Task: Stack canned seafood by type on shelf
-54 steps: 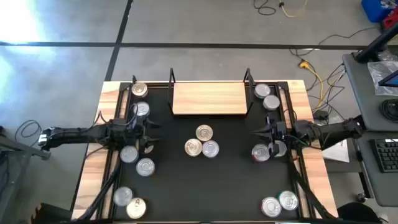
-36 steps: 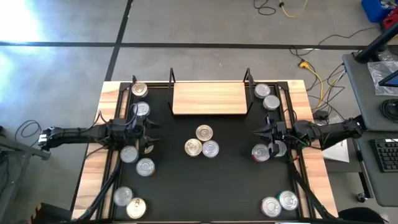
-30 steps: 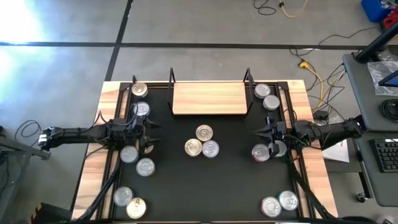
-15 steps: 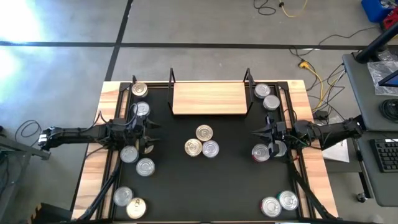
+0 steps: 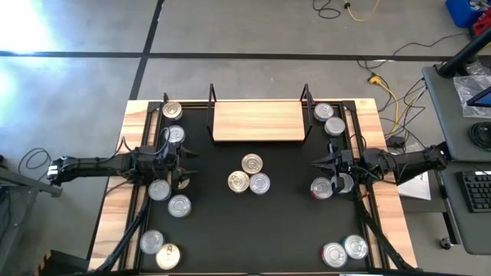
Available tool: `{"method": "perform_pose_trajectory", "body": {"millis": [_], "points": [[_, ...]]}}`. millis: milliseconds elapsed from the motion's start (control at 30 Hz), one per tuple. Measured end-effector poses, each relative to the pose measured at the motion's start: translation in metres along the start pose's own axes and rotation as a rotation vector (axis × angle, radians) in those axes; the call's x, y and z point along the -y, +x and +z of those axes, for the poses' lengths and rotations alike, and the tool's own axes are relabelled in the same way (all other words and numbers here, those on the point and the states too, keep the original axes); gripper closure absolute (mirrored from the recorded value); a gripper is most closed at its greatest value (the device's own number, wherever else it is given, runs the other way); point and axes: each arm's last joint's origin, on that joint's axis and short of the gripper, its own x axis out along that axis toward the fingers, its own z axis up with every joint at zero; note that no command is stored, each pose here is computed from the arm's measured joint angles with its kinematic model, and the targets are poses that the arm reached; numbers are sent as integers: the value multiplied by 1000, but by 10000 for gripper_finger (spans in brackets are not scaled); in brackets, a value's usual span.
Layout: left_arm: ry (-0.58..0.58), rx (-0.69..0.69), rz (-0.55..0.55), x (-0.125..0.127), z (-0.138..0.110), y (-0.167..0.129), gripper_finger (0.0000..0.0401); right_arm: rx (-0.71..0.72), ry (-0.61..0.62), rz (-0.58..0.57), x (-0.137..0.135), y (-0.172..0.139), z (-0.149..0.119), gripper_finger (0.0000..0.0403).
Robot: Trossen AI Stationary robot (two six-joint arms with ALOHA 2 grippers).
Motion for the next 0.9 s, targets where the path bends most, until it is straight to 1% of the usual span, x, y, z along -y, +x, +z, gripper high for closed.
{"method": "perform_pose_trajectory", "body": {"millis": [567, 633, 733, 800, 900], "points": [[0, 0, 0, 0, 0, 0, 1, 0, 0, 0, 0, 0, 0, 390], [0, 0, 0, 0, 0, 0, 1, 6, 45, 1, 0, 0, 1, 390], [0, 0, 0, 0, 0, 0, 1, 46, 197, 12, 0, 0, 5, 390], [0, 0, 0, 0, 0, 0, 1, 27, 207, 44, -2, 0, 3, 390], [0, 0, 0, 0, 0, 0, 1, -29, 193, 130, -4, 2, -1, 390]]}}
